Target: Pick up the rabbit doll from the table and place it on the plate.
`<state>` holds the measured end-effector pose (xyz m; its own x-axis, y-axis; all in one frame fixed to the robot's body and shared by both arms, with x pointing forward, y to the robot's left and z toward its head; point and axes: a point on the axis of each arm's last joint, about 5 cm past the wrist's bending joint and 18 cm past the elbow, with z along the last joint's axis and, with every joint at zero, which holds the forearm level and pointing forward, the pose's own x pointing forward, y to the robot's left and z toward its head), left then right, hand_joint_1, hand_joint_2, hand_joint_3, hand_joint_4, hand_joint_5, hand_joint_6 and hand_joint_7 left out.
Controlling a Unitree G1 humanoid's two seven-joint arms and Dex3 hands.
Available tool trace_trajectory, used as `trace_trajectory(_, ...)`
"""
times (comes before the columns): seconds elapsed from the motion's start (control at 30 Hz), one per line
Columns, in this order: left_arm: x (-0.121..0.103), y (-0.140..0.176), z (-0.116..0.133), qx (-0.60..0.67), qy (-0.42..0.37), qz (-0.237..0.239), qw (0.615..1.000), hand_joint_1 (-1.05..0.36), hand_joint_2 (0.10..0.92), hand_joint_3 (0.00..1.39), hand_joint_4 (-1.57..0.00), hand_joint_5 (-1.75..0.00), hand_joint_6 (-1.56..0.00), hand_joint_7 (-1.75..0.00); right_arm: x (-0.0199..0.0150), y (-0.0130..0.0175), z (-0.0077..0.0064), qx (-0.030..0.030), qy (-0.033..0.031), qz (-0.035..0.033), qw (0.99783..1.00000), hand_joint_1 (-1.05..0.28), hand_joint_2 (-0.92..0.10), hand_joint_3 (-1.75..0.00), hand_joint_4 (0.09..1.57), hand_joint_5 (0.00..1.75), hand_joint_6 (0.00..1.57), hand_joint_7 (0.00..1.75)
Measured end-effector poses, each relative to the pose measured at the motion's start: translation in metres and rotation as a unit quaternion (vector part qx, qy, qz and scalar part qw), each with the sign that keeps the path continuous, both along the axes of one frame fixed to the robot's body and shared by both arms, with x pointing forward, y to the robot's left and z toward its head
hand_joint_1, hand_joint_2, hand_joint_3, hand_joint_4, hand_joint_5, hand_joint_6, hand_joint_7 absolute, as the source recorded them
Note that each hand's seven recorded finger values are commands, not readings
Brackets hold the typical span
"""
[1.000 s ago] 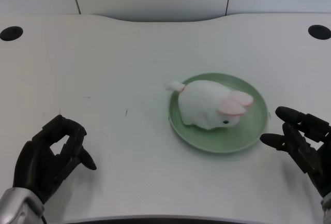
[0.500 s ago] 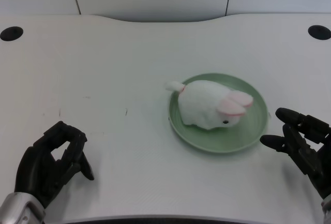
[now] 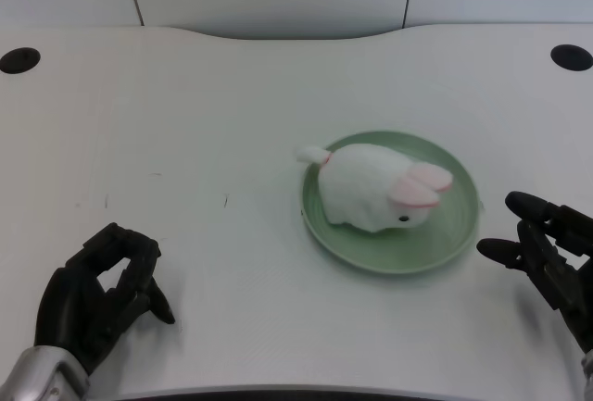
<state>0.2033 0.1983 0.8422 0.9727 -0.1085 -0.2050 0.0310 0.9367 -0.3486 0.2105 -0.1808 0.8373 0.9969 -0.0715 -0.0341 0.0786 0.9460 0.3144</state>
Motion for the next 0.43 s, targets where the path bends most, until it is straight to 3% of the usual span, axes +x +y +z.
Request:
trace_trajectory(0.13,0.0004,-0.0008,-0.0012,-0.018,0.026,-0.007,0.999,-0.59,0.921,0.46,-0.88,-1.75,-0.60,-1.75,-0.0014,0.0004,-0.0058,-0.0007,-0.0009,-0.0036,0.99999,-0.22,-0.92,-0.33,1.05,0.47,1.14,0.01)
trace_trajectory(0.2,0.0005,-0.0008,-0.0009,-0.019,0.027,-0.007,0.999,-0.59,0.921,0.46,-0.88,-1.75,-0.60,-1.75,-0.0021,0.0005,-0.0074,-0.0003,0.0012,-0.0038,0.99999,-0.22,-0.92,-0.33,1.05,0.47,1.14,0.01)
trace_trajectory(0.27,0.0023,0.0000,-0.0004,-0.018,0.027,-0.009,0.999,-0.60,0.921,0.44,-0.94,-1.75,-0.67,-1.75,-0.0020,0.0005,-0.0078,-0.0016,0.0006,-0.0038,0.99999,-0.23,-0.92,-0.29,1.05,0.45,1.14,0.01)
trace_trajectory(0.37,0.0074,0.0030,0.0032,-0.003,0.021,-0.014,1.000,-0.59,0.921,0.47,-0.88,-1.75,-0.55,-1.75,-0.0006,-0.0006,-0.0075,-0.0079,-0.0007,-0.0018,0.99997,-0.21,-0.92,-0.32,1.06,0.44,1.14,0.01)
trace_trajectory(0.43,0.0079,0.0032,0.0039,-0.003,0.020,-0.014,1.000,-0.58,0.921,0.47,-0.86,-1.75,-0.52,-1.75,0.0003,-0.0012,-0.0084,-0.0105,-0.0003,-0.0022,0.99994,-0.20,-0.92,-0.33,1.06,0.44,1.14,0.01)
